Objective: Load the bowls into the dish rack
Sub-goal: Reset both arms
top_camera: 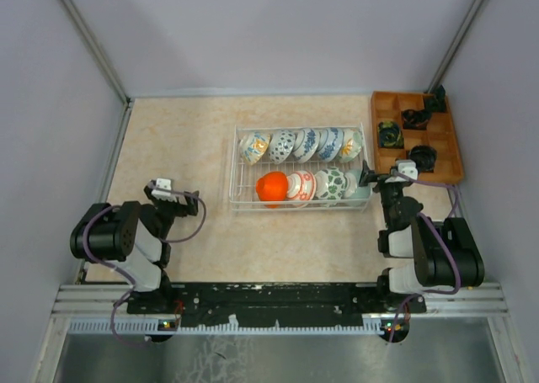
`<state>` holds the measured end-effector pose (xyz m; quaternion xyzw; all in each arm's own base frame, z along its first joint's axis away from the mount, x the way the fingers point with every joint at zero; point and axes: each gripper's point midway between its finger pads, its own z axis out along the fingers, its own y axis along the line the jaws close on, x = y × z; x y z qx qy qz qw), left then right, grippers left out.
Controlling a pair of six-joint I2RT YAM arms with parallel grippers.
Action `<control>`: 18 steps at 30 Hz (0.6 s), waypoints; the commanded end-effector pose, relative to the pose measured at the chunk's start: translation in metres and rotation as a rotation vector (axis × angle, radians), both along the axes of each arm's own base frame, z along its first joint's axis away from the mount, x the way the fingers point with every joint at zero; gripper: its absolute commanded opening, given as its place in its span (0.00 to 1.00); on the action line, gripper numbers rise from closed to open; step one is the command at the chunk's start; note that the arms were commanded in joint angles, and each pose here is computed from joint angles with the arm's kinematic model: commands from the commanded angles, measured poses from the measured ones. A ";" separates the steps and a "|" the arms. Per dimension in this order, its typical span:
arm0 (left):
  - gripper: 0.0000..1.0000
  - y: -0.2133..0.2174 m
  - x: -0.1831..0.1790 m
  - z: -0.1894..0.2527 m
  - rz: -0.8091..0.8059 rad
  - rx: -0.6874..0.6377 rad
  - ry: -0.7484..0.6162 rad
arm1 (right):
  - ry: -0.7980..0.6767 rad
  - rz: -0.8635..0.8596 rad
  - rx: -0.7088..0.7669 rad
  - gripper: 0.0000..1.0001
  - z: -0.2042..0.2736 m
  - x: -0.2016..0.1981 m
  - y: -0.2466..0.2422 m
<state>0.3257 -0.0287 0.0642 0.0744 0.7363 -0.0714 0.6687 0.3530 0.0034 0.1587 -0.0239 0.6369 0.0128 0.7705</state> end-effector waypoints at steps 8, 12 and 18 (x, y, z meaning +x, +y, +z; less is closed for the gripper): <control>0.99 -0.008 0.037 0.039 -0.073 0.024 -0.115 | 0.154 0.121 -0.060 0.99 -0.042 -0.003 0.025; 1.00 -0.007 0.033 0.045 -0.062 0.021 -0.144 | 0.153 0.121 -0.060 0.99 -0.042 -0.003 0.025; 1.00 0.042 0.009 0.054 0.258 -0.100 -0.205 | 0.152 0.120 -0.060 0.99 -0.041 -0.003 0.024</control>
